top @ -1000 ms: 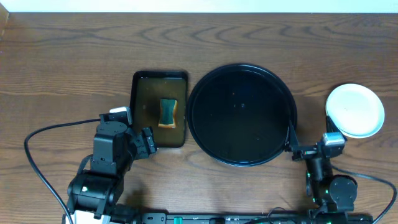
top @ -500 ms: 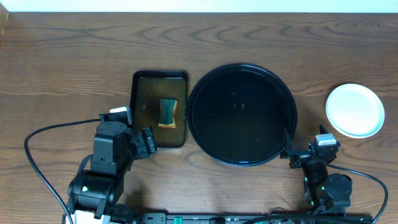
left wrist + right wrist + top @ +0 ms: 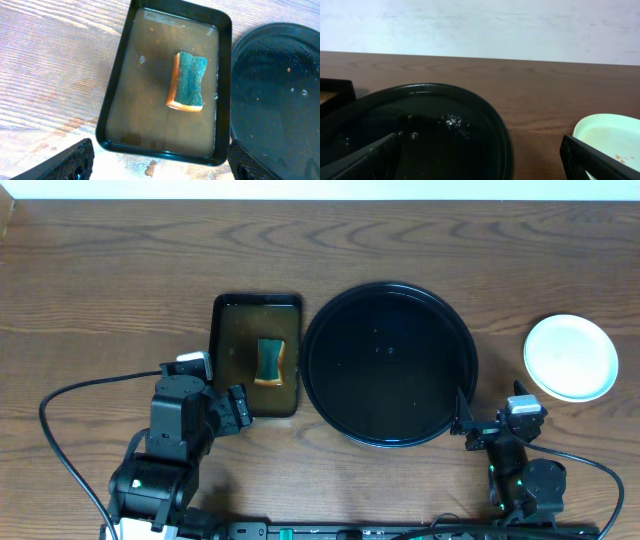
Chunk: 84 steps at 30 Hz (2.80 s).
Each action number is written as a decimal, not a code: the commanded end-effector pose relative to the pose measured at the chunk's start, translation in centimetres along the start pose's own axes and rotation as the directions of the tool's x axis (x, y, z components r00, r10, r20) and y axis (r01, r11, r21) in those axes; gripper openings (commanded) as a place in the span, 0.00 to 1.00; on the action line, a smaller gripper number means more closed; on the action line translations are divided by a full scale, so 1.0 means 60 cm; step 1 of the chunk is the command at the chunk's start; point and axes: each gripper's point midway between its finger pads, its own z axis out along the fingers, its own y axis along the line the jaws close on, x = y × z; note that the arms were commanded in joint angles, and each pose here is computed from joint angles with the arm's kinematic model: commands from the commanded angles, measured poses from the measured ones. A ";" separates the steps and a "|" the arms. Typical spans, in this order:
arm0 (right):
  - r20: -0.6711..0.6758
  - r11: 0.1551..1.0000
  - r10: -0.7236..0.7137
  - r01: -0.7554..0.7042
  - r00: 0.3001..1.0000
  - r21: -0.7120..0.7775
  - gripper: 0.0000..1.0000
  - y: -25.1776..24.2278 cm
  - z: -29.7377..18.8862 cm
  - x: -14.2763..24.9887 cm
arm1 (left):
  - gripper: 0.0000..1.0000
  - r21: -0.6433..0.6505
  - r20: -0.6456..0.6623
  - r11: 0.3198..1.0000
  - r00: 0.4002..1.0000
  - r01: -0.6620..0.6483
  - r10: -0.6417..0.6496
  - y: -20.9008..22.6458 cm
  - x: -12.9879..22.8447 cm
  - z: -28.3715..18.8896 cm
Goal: Clean dirty plates on tray and stack at the side
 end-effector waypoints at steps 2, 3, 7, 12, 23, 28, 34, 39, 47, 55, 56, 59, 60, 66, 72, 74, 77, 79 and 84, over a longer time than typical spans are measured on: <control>0.000 1.000 -0.006 0.006 1.000 0.004 0.99 -0.003 0.000 0.001 | 0.86 -0.015 -0.001 1.000 1.000 0.008 -0.008 0.006 0.002 0.002; -0.001 1.000 -0.006 0.006 1.000 0.004 0.99 -0.003 0.000 0.001 | 0.86 -0.015 -0.001 1.000 1.000 0.008 -0.008 0.006 0.002 0.002; 0.000 1.000 -0.006 0.006 1.000 0.004 0.99 -0.003 0.000 0.001 | 0.86 -0.016 0.000 1.000 1.000 0.008 -0.008 0.006 0.002 0.002; -0.001 1.000 -0.006 0.006 1.000 0.004 0.99 -0.003 0.000 0.001 | 0.86 -0.016 -0.002 1.000 1.000 0.008 -0.008 0.006 0.003 0.002; 0.000 1.000 -0.006 0.006 1.000 0.004 0.99 -0.003 0.000 0.001 | 0.86 -0.070 0.098 0.995 0.993 0.070 -0.063 0.052 -0.006 -0.025; 0.000 1.000 -0.006 0.006 1.000 0.004 0.99 -0.003 0.000 0.001 | 0.86 -0.080 0.223 0.988 0.969 0.130 -0.109 0.084 0.005 -0.031; 0.000 1.000 -0.006 0.006 1.000 0.004 0.99 -0.003 0.000 0.001 | 0.86 -0.048 0.388 0.987 0.913 0.155 -0.124 0.102 0.013 -0.017; 0.000 1.000 -0.006 0.006 1.000 0.004 0.99 -0.003 0.000 0.001 | 0.86 0.007 0.548 0.990 0.827 0.143 -0.123 0.104 -0.005 -0.002; 0.000 1.000 -0.006 0.006 1.000 0.004 0.99 -0.003 0.000 0.001 | 0.86 0.048 0.767 0.995 0.636 0.084 -0.091 0.101 -0.061 -0.031; 0.000 1.000 -0.006 0.006 1.000 0.004 0.99 -0.003 0.000 0.001 | 0.86 -0.025 0.653 0.997 0.756 0.075 -0.041 0.115 -0.013 0.017; -0.001 1.000 -0.006 0.006 1.000 0.004 0.99 -0.003 0.000 0.001 | 0.86 -0.034 0.625 0.996 0.779 0.079 -0.040 0.118 -0.001 0.027; -0.001 1.000 -0.006 0.006 1.000 0.004 0.99 -0.003 0.000 0.001 | 0.86 -0.034 0.629 0.996 0.777 0.078 -0.040 0.118 -0.003 0.026; 0.000 1.000 -0.006 0.006 1.000 0.004 0.99 -0.003 0.000 0.001 | 0.86 -0.034 0.628 0.996 0.777 0.078 -0.040 0.118 -0.002 0.026; 0.000 1.000 -0.006 0.006 1.000 0.004 0.99 -0.003 0.000 0.001 | 0.86 -0.034 0.628 0.996 0.777 0.078 -0.040 0.118 -0.002 0.026; 0.000 1.000 -0.006 0.006 1.000 0.004 0.99 -0.003 0.000 0.001 | 0.86 -0.035 0.625 0.996 0.779 0.079 -0.040 0.118 -0.002 0.027; 0.000 1.000 -0.006 0.006 1.000 0.004 0.99 -0.003 0.000 0.001 | 0.86 -0.035 0.625 0.996 0.779 0.079 -0.040 0.118 -0.002 0.027; 0.000 1.000 -0.006 0.006 1.000 0.004 0.99 -0.003 0.000 0.001 | 0.86 -0.035 0.625 0.996 0.779 0.079 -0.040 0.118 -0.002 0.027; 0.000 1.000 -0.006 0.006 1.000 0.004 0.99 -0.003 0.000 0.001 | 0.86 -0.035 0.625 0.996 0.779 0.079 -0.040 0.118 -0.002 0.027; 0.000 1.000 -0.006 0.006 1.000 0.004 0.99 -0.003 0.000 0.001 | 0.87 -0.035 0.625 0.996 0.779 0.079 -0.040 0.118 -0.002 0.027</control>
